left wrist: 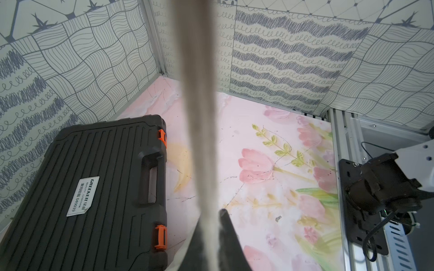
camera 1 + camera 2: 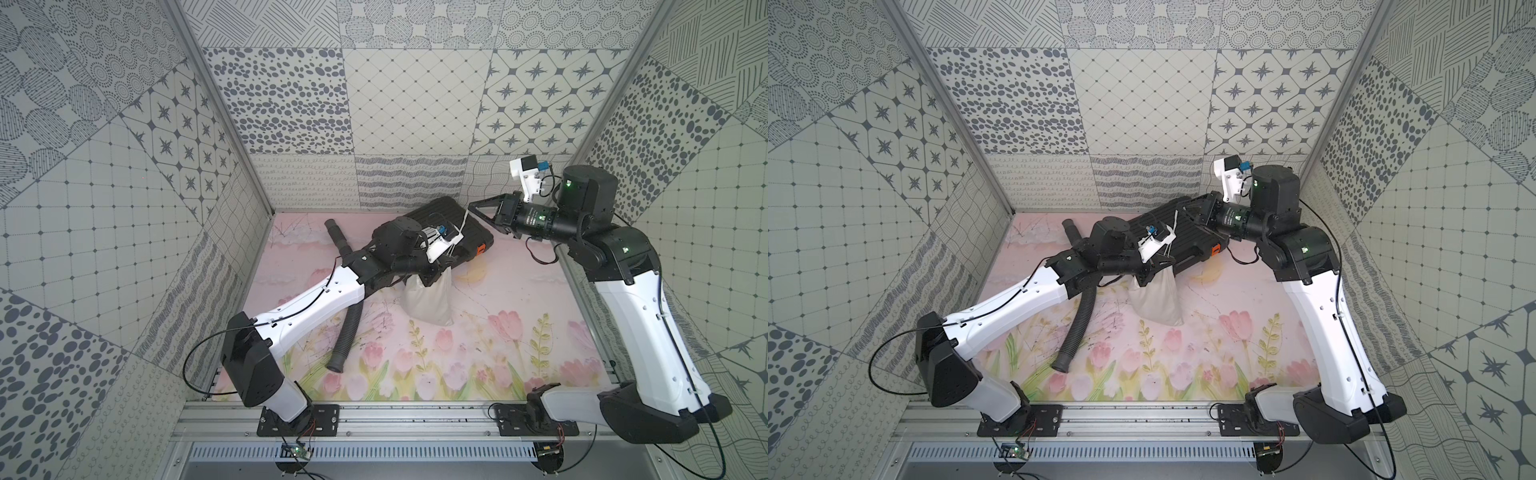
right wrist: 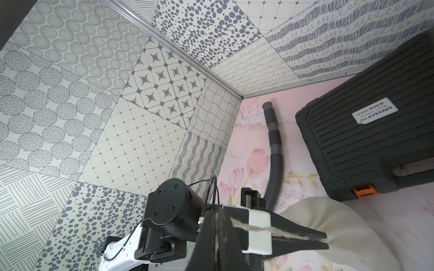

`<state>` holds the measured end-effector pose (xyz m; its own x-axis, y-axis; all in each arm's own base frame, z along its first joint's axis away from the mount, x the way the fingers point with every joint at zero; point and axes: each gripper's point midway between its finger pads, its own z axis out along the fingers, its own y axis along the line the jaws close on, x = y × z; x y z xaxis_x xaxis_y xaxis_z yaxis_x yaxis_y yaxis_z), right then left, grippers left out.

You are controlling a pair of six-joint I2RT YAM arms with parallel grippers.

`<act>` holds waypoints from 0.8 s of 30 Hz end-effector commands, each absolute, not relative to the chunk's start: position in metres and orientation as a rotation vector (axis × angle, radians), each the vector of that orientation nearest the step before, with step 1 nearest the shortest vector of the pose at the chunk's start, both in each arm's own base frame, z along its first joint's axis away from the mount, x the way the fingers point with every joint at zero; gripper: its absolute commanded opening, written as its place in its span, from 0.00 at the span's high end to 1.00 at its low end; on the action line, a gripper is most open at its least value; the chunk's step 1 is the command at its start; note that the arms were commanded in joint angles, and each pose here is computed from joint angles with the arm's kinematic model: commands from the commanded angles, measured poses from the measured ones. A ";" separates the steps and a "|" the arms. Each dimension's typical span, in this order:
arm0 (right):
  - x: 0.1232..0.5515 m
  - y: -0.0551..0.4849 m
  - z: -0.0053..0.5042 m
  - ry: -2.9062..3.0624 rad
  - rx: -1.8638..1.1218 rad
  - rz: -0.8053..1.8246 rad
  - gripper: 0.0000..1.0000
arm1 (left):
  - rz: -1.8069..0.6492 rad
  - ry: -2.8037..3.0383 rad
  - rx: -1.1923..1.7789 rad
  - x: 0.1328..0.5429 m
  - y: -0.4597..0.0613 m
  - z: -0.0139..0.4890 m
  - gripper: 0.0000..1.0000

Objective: Close the soil bag
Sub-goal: Frap the soil bag at the center of the board.

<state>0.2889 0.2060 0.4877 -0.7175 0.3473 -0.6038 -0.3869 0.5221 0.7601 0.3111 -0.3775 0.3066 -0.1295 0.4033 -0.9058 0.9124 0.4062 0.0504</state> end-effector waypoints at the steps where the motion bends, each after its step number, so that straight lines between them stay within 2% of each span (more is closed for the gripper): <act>1: 0.280 0.200 0.555 1.751 -0.140 1.257 1.00 | -0.558 1.899 1.219 0.306 -0.354 0.263 1.00; 8: 0.282 0.191 0.563 1.722 -0.106 1.214 1.00 | -0.497 1.961 1.243 0.299 -0.339 0.250 1.00; 16: 0.290 0.161 0.554 1.742 0.020 1.039 1.00 | -0.479 1.971 1.253 0.289 -0.327 0.244 1.00; 24: 0.285 0.147 0.580 1.658 0.034 0.977 1.00 | -0.415 1.994 1.254 0.287 -0.314 0.242 1.00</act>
